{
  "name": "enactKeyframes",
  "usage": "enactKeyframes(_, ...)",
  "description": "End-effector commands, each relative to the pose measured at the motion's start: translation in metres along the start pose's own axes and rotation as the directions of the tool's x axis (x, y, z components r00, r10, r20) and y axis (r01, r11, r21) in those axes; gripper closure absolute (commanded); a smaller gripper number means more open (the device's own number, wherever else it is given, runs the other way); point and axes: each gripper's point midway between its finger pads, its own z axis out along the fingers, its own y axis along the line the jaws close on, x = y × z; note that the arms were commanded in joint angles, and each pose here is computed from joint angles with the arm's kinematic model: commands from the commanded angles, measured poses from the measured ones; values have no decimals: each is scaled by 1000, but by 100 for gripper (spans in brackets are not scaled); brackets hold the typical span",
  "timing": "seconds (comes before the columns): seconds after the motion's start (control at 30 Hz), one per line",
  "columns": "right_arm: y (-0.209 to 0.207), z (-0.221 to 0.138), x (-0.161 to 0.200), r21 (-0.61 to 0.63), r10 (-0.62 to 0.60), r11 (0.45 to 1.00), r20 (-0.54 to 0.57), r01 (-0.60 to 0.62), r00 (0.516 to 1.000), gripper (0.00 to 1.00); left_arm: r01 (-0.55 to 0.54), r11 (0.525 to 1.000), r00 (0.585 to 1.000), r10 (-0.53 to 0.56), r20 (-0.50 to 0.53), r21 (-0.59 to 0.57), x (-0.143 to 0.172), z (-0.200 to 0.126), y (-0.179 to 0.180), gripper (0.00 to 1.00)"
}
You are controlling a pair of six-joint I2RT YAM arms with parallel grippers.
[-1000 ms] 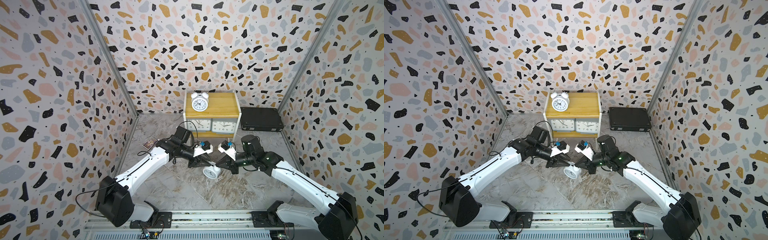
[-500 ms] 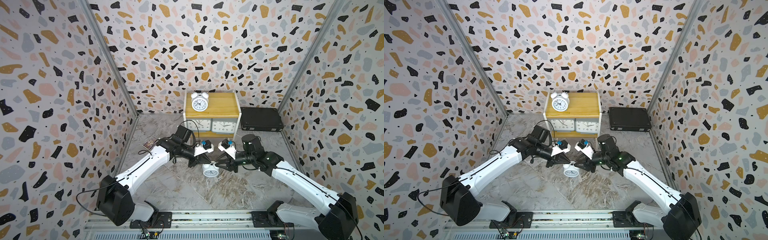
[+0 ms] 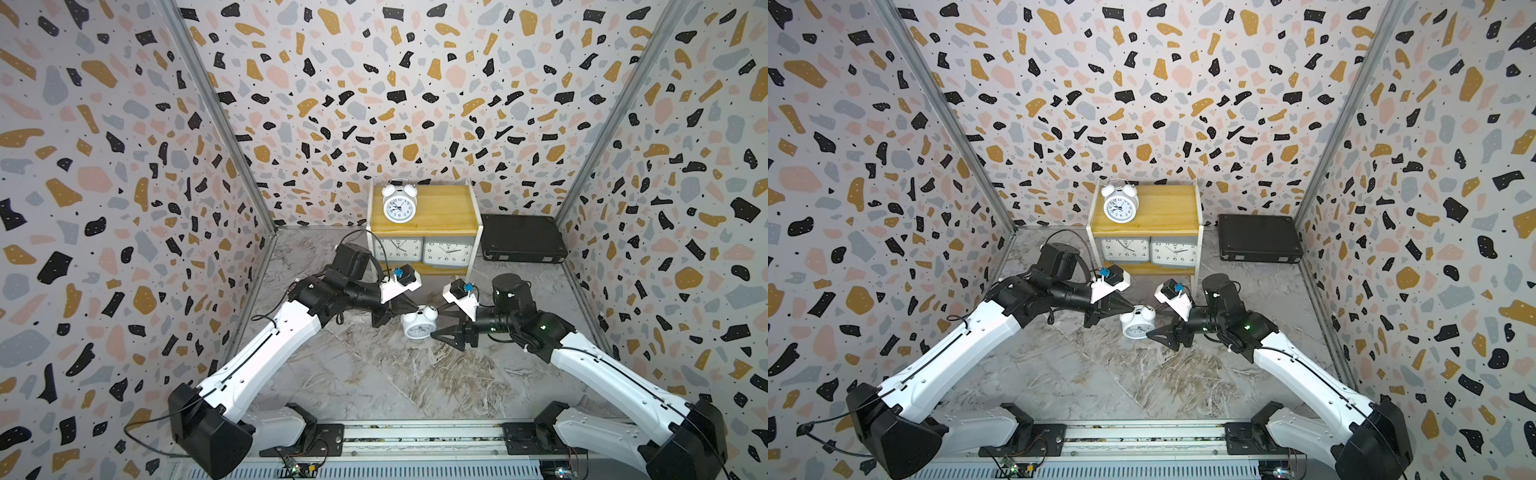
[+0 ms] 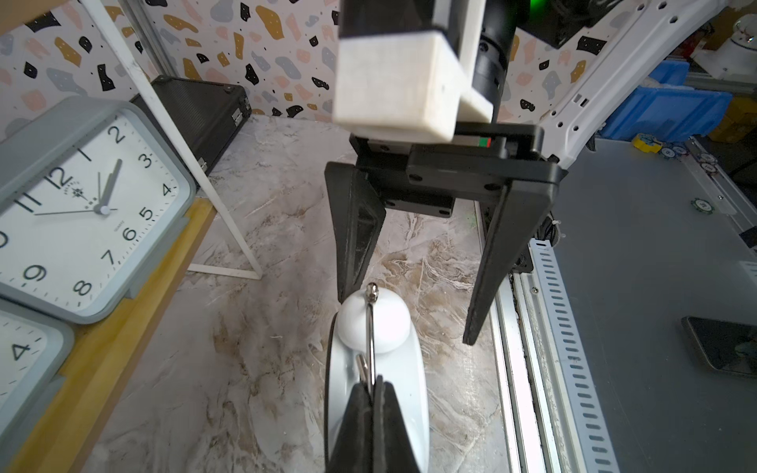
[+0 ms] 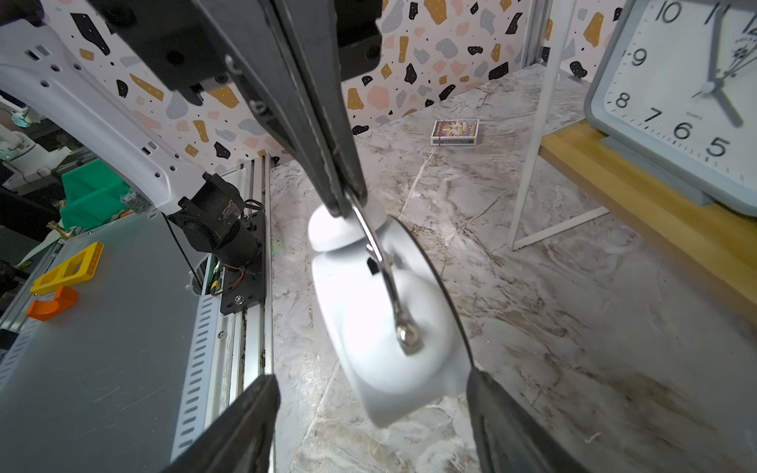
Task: Place the alarm clocks on the shelf by style
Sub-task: Pick up the alarm from the center of the board.
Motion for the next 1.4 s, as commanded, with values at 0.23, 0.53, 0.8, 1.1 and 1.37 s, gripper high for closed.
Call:
enactKeyframes(0.23,2,-10,-13,19,-37,999,69,36,997,20,-39,997,992,31,120,65,-39,-15,-16,100)
enactKeyframes(0.53,1,-14,-13,36,-71,997,88,68,994,18,-51,996,992,41,123,79,-42,-19,-22,100)
enactKeyframes(0.8,12,-11,-17,-45,-72,996,108,77,992,20,-53,992,989,36,142,113,-46,-19,-26,100)
enactKeyframes(1.1,16,-6,-16,-103,-50,993,93,60,994,41,-52,992,989,36,144,112,-47,-18,-24,100)
enactKeyframes(1.37,14,-11,-22,-63,-65,995,107,72,992,69,-44,997,992,36,123,68,-45,-17,-16,100)
